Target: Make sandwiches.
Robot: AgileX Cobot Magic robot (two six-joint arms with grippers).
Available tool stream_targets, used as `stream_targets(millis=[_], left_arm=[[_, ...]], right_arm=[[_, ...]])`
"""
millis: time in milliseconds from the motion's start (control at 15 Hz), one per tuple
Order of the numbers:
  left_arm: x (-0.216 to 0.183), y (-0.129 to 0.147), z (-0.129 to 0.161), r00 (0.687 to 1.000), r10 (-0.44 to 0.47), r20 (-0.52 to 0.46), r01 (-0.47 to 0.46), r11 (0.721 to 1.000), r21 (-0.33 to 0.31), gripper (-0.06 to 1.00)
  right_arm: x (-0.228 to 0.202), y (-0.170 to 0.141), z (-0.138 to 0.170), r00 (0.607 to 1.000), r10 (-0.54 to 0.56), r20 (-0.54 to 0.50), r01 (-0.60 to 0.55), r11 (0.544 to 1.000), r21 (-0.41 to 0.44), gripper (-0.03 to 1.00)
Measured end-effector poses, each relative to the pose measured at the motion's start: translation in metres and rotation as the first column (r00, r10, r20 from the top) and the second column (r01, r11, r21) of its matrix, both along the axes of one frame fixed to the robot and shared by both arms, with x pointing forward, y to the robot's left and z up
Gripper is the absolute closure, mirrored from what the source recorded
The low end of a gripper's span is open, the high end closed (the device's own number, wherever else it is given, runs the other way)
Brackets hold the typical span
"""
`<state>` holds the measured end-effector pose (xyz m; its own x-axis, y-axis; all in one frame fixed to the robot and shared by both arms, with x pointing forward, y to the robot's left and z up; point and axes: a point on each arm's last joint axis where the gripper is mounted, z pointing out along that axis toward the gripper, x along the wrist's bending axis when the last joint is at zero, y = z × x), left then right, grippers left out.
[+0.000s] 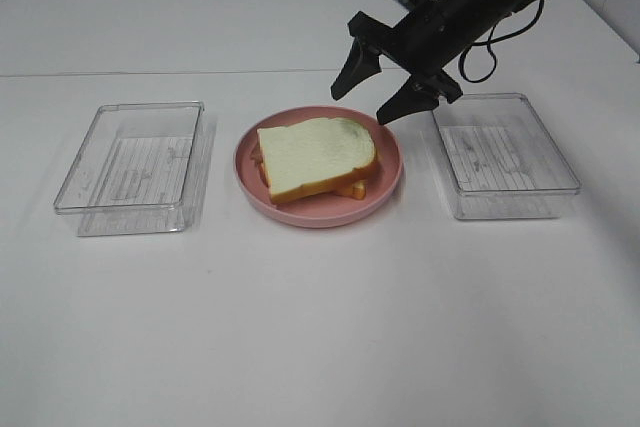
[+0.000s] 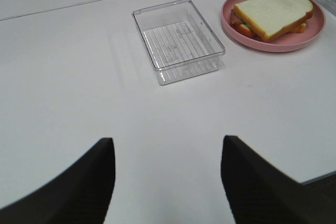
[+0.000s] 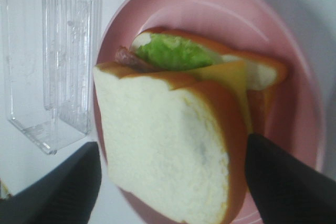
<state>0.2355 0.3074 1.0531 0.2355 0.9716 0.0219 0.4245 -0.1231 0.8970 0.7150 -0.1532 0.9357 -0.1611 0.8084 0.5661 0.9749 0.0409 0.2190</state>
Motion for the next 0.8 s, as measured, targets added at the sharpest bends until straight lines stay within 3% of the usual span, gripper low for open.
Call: stream_targets(millis=[200,400,600,800], left_arm=[[0.0,0.0,0.0,1.0,0.0,0.0,0.0,1.0,0.0,0.37],[0.0,0.0,0.0,1.0,0.0,0.0,0.0,1.0,0.0,0.37],[0.0,0.0,0.0,1.0,0.0,0.0,0.0,1.0,0.0,0.37],[0.0,0.0,0.0,1.0,0.0,0.0,0.0,1.0,0.0,0.37]], right_arm=[[0.002,-0.01,0.021,0.994,-0.009,0.107,0.022,0.993,-0.117,0.25],[-0.003,-0.018,0.042,0.989,0.01,0.145,0.02,0.979,-0.205,0.25],[-0.018,-0.03,0.085,0.979,0.071,0.191,-0.008,0.949,-0.314,0.25],[-0.036,-0.046,0.128,0.969,0.063,0.24,0.047,0.904,-0.426,0.25]])
